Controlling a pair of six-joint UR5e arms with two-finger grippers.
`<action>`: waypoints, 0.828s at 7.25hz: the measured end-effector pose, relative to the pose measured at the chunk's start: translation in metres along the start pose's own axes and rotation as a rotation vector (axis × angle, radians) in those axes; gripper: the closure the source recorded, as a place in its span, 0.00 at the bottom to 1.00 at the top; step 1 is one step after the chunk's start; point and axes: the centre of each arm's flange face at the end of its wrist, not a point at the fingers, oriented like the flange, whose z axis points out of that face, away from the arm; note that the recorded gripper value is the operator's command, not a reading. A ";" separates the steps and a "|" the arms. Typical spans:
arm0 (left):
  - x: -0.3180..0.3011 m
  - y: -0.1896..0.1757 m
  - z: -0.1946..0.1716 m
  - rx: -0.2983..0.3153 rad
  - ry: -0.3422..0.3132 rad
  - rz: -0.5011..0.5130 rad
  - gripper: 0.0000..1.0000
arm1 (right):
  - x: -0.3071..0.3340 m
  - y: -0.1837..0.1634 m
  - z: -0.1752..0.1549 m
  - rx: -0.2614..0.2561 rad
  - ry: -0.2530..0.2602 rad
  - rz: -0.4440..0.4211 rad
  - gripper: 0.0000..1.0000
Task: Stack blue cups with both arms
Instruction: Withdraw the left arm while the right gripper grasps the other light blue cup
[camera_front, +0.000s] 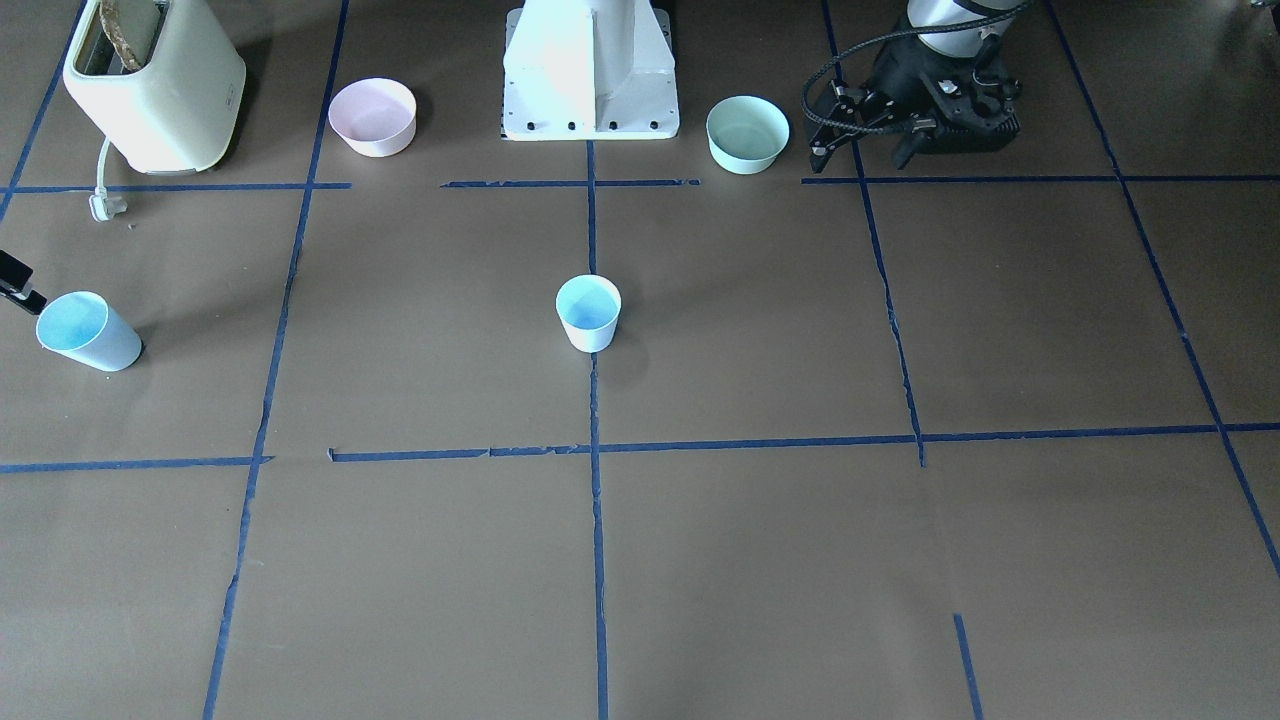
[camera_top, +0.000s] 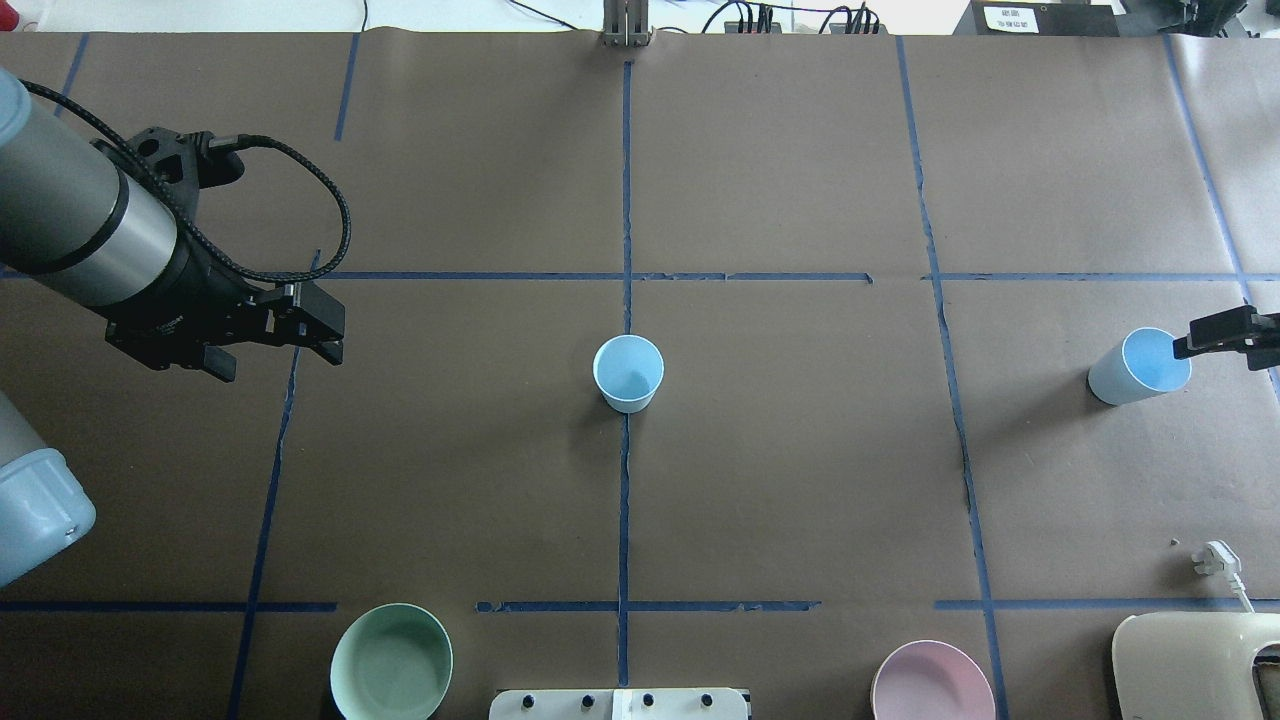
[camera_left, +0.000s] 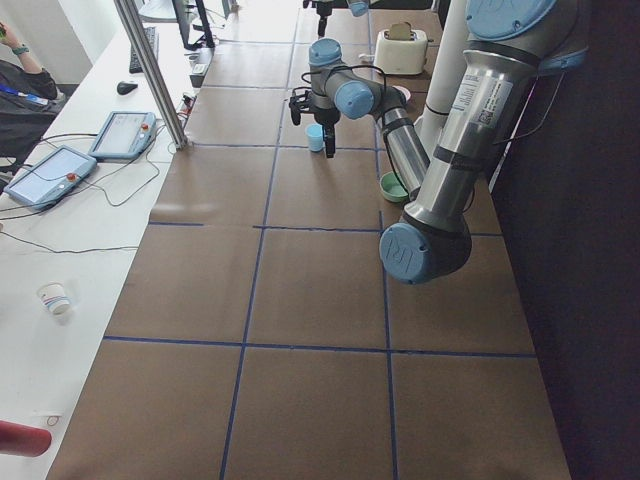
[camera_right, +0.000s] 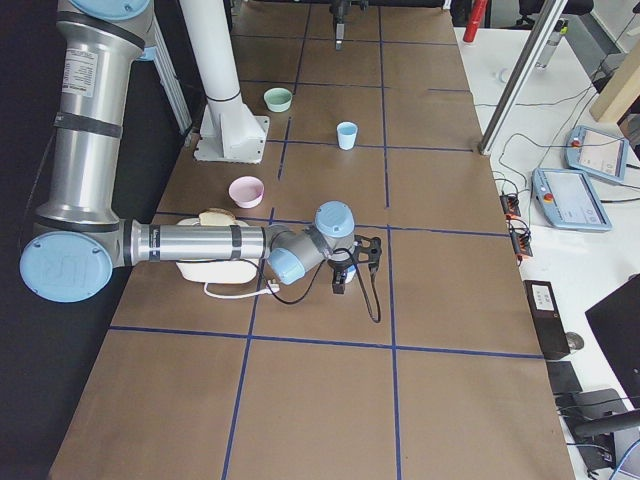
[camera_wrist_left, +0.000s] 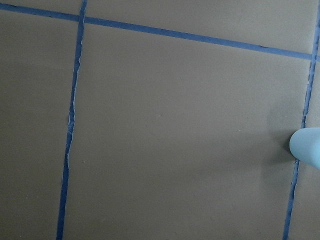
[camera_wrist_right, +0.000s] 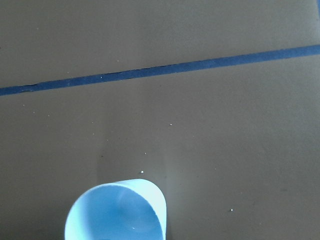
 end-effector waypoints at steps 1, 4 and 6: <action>-0.001 0.000 -0.001 0.001 0.000 0.000 0.00 | -0.006 0.003 0.010 -0.004 0.013 -0.004 0.00; -0.001 0.001 -0.001 0.002 0.001 0.000 0.00 | -0.006 0.008 0.025 -0.016 0.038 -0.004 0.20; -0.002 0.002 -0.003 0.003 0.003 0.001 0.00 | -0.002 0.008 0.029 -0.021 0.046 0.002 0.75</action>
